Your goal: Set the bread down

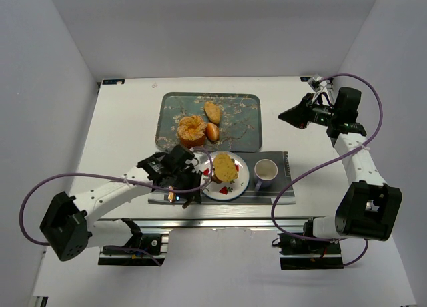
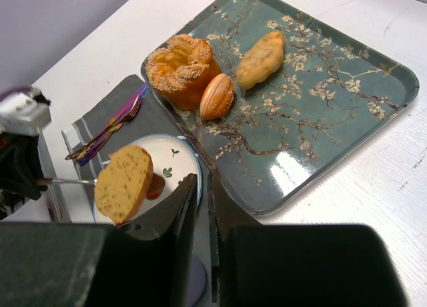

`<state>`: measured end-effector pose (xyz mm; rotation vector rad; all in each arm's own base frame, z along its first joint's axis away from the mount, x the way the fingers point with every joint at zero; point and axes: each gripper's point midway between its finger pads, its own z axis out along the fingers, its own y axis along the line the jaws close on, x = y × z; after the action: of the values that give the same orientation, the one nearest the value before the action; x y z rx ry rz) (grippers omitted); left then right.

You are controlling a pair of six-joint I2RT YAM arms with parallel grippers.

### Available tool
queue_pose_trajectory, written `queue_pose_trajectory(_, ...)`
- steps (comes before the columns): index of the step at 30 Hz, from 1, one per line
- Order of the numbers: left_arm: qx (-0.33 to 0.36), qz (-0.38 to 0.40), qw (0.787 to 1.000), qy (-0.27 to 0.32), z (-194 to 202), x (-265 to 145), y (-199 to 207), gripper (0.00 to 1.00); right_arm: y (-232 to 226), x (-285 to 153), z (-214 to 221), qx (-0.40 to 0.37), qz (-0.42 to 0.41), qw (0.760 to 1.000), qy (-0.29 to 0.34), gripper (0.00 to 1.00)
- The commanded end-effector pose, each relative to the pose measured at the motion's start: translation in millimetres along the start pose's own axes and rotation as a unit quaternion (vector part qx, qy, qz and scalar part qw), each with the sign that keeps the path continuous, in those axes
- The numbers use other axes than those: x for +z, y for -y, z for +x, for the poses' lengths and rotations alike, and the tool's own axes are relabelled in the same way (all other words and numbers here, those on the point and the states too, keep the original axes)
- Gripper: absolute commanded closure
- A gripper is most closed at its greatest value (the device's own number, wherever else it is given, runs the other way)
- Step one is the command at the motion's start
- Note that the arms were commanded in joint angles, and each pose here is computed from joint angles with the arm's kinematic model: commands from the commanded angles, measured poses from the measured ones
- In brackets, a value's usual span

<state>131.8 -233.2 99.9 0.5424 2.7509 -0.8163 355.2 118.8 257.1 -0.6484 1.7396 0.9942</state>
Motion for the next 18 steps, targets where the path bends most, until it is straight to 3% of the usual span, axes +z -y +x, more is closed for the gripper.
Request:
queue_pose_trajectory(1, 0.026, -0.068, 0.997, -0.016, 3.8, 3.5, -12.2, 1.0, -6.4, -4.3, -19.1, -0.03, -0.009, 0.999, 0.013, 0.83)
queue_pose_trajectory(7, 0.041, -0.19, 0.98, -0.044, 7.5, -0.3, -42.0, 1.0, -8.0, -5.3, -18.3, -0.033, -0.008, 0.999, 0.013, 0.83)
queue_pose_trajectory(10, 0.035, -0.249, 0.968, -0.023, 0.7, -17.7, -57.3, 1.0, -9.0, -5.9, -15.1, -0.031, -0.008, 0.999, 0.011, 0.83)
queue_pose_trajectory(18, -0.006, -0.299, 0.952, 0.061, -16.2, -68.2, -60.0, 1.0, -9.2, -5.6, -8.0, -0.026, -0.009, 1.0, 0.01, 0.83)
